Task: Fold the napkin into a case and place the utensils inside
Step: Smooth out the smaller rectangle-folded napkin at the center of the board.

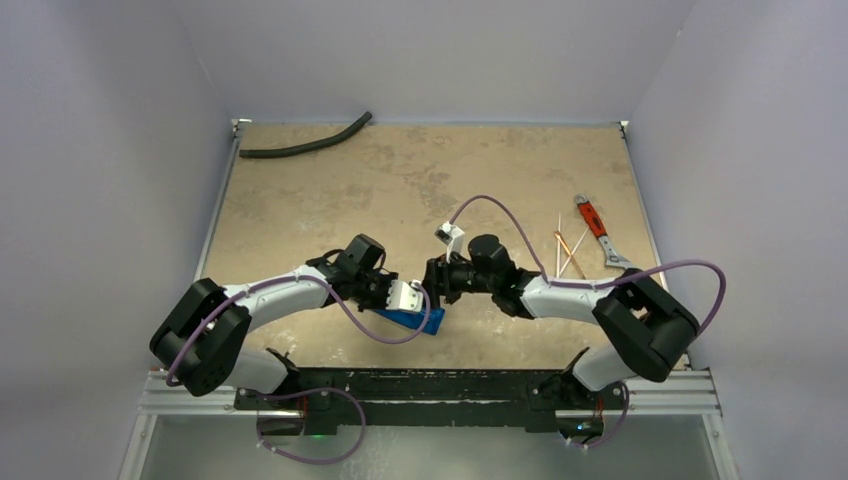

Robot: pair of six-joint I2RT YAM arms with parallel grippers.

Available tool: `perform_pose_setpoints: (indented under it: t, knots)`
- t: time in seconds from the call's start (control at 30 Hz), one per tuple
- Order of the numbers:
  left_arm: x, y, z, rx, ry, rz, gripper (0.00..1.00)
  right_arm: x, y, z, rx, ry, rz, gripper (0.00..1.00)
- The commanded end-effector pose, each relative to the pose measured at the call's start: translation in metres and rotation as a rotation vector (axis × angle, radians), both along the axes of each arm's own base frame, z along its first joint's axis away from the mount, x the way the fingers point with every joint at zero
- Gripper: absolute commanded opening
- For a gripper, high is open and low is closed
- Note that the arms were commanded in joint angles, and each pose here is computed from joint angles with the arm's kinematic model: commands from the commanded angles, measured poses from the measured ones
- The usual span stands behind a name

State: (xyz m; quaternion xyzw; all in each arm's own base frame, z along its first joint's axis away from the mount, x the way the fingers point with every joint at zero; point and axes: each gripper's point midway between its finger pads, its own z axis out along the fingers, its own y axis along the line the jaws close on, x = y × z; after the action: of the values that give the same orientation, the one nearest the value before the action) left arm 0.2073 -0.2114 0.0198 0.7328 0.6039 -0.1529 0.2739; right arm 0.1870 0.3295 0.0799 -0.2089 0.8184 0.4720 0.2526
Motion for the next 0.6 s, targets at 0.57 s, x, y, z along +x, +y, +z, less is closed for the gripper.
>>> perform_pose_setpoints:
  t: [0.57]
  knots:
    - [-0.004, 0.002, -0.002, -0.003, 0.014, 0.010, 0.00, -0.021, 0.014, -0.026, -0.045, 0.113, 0.060, 0.61]
